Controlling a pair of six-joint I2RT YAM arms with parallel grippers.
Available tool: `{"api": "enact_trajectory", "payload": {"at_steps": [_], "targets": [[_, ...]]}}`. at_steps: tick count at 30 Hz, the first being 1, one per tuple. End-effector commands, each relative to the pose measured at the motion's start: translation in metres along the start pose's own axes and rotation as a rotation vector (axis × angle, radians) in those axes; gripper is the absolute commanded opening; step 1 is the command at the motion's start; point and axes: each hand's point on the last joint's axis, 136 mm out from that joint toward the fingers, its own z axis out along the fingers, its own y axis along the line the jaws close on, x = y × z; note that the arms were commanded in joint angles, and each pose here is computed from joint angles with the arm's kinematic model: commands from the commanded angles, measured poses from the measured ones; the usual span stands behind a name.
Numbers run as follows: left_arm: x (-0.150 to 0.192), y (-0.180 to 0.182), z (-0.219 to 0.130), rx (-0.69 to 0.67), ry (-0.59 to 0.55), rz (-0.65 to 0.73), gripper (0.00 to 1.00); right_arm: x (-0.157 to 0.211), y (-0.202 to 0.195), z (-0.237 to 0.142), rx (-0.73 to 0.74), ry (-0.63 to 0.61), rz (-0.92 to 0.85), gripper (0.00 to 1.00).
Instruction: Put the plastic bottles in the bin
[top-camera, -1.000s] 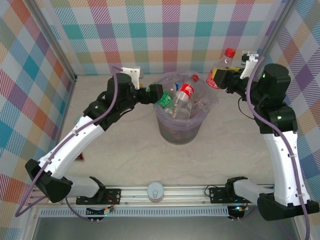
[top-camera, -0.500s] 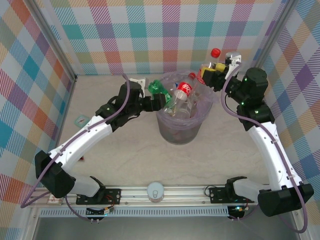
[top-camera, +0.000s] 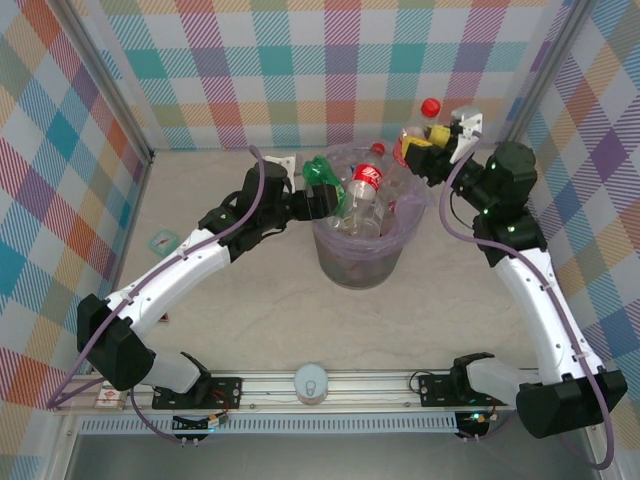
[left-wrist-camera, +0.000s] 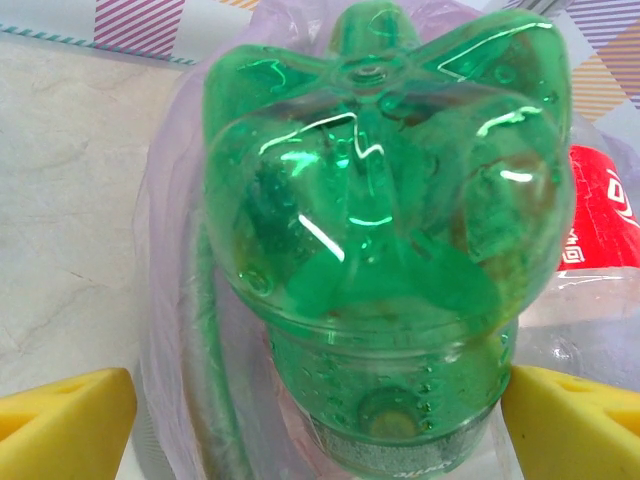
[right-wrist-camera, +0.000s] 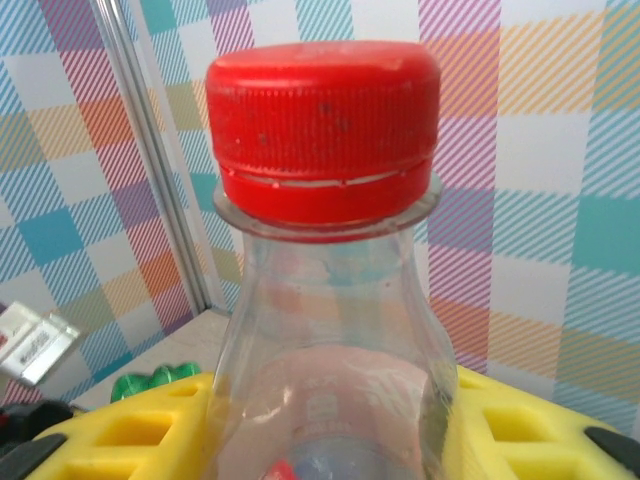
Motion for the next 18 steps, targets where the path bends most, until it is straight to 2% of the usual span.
{"api": "enact_trajectory", "payload": {"at_steps": [1, 9, 14, 18], "targets": [[0.015, 0.015, 0.003, -0.045, 0.039, -0.016, 0.93, 0.011, 0.014, -0.005, -0.053, -0.022, 0.016, 0.42], [0.019, 0.017, 0.006, -0.042, 0.041, -0.036, 0.92, 0.056, 0.023, -0.023, -0.067, 0.054, 0.034, 0.42], [0.018, 0.015, 0.009, -0.038, 0.042, -0.042, 0.92, 0.025, 0.028, -0.035, -0.042, -0.002, -0.083, 0.43], [0.012, 0.010, 0.010, -0.016, 0.019, -0.050, 0.92, 0.001, 0.027, -0.029, -0.031, -0.041, -0.203, 0.43]]}}
